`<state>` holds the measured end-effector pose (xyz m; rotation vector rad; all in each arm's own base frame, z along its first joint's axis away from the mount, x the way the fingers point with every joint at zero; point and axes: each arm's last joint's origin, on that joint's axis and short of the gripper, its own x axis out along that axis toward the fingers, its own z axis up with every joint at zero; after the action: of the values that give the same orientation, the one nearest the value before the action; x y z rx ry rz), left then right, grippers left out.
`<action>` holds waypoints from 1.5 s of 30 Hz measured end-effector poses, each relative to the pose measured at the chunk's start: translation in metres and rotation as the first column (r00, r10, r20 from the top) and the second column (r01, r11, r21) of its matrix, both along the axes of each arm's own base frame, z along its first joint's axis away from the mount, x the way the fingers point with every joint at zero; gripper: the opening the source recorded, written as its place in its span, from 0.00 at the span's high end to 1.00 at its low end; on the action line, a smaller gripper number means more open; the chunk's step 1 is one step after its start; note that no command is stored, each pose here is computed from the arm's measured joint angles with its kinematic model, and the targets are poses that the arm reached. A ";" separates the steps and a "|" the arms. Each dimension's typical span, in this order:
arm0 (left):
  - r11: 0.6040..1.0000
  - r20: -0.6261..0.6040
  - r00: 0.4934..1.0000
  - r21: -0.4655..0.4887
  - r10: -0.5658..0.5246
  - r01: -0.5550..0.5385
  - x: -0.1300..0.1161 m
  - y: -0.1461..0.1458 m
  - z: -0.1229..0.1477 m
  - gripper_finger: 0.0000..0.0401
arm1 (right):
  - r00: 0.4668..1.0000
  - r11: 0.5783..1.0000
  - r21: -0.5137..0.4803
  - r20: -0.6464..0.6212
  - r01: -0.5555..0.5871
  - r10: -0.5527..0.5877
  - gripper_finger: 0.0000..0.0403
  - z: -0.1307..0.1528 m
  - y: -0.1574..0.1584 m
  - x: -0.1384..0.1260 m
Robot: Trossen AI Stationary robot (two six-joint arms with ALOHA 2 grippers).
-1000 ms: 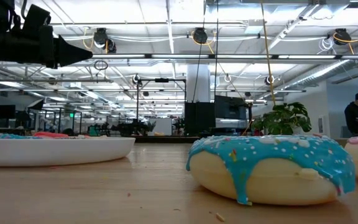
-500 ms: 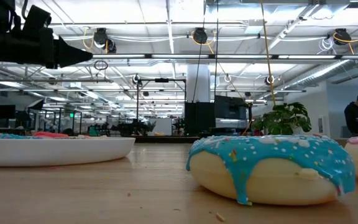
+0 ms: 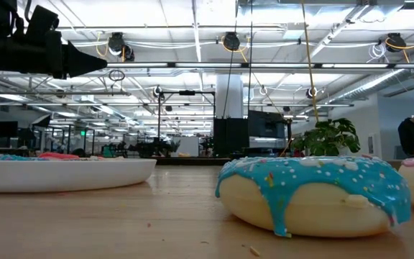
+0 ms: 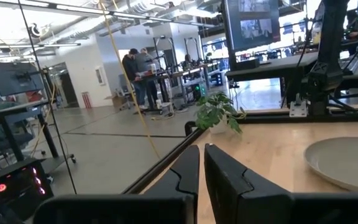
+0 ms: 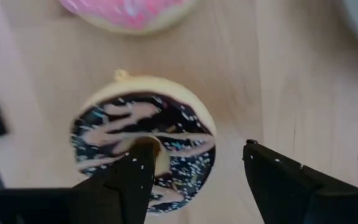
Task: Pick & Place donuts
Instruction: Put the large black donut on the gray plate
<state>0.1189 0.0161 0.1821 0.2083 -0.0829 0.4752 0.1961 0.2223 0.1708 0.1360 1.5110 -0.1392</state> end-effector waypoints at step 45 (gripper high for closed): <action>1.000 -0.001 1.000 0.000 0.000 0.000 0.000 0.000 0.000 0.92 | 0.975 0.996 0.090 0.222 -0.025 0.005 0.97 0.106 -0.040 0.019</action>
<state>0.1189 0.0161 0.1819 0.2085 -0.0814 0.4751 0.2152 0.1821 0.2770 0.2073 1.2956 -0.0401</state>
